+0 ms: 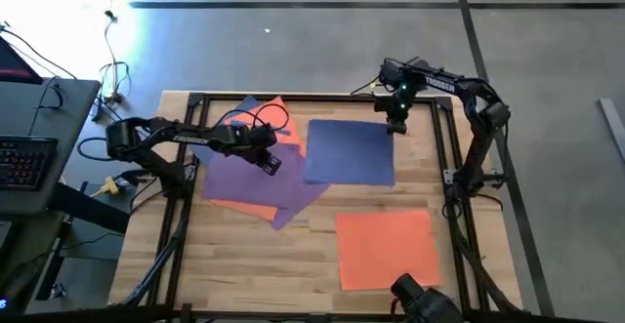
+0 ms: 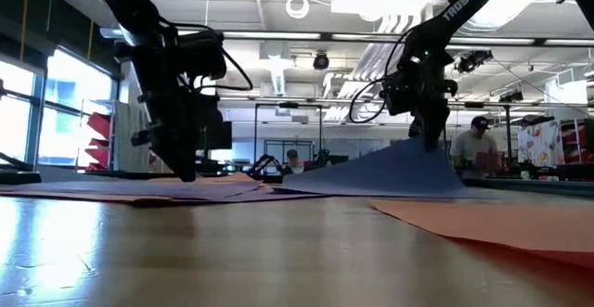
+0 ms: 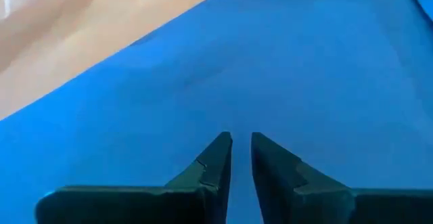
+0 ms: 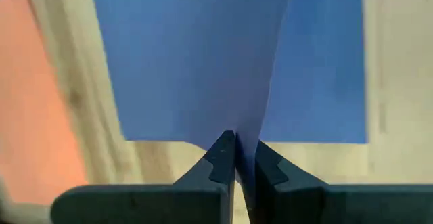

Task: Organize paper
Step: Stack the blue colored paper on top of the blue colored paper

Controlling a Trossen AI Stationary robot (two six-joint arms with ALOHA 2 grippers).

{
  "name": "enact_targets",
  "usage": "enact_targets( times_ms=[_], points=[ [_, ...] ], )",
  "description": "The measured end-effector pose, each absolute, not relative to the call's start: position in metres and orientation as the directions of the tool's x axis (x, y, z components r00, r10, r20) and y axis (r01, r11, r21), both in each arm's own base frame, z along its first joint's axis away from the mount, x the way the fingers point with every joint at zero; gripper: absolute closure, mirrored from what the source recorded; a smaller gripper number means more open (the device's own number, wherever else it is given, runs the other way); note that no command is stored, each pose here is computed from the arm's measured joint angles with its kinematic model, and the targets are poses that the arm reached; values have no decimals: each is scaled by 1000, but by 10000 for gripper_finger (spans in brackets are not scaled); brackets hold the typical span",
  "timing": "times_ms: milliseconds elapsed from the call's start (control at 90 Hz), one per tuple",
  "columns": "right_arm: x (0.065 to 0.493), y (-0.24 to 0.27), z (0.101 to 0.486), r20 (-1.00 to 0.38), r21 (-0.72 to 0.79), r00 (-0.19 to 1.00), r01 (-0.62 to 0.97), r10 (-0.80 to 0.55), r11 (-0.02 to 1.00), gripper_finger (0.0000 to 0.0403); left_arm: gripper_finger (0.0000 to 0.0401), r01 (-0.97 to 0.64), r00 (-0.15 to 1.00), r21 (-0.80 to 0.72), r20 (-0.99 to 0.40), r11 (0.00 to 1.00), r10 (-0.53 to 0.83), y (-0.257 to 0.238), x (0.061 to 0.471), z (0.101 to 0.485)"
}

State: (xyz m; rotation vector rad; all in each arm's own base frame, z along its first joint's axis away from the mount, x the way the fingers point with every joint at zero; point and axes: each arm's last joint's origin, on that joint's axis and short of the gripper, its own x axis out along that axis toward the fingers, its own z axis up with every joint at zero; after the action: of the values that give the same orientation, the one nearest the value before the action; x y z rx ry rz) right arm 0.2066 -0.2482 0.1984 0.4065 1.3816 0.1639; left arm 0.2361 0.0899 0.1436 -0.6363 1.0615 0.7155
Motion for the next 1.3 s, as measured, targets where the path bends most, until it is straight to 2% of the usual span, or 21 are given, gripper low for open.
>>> enact_targets(
  times_ms=[489, 622, 900, 1078, 1300],
  points=[
    [209, -251, 197, -952, 286, 141, 107, 270, 952, 403, 366, -790, 314, -151, -932, 594, 180, 89, 235, 144],
    [209, -253, 196, -961, 264, 131, 167, 244, 950, 402, 366, -795, 297, -143, -939, 590, 172, 88, 234, 143],
    [210, -253, 196, -956, 280, 148, 224, 252, 933, 373, 366, -794, 296, -145, -940, 590, 168, 88, 234, 143],
    [210, -252, 197, -943, 318, 178, 238, 280, 918, 398, 366, -794, 299, -147, -939, 590, 169, 88, 234, 143],
    [211, -250, 197, -927, 360, 204, 248, 314, 899, 403, 366, -794, 300, -147, -939, 590, 170, 88, 234, 143]
  ],
)
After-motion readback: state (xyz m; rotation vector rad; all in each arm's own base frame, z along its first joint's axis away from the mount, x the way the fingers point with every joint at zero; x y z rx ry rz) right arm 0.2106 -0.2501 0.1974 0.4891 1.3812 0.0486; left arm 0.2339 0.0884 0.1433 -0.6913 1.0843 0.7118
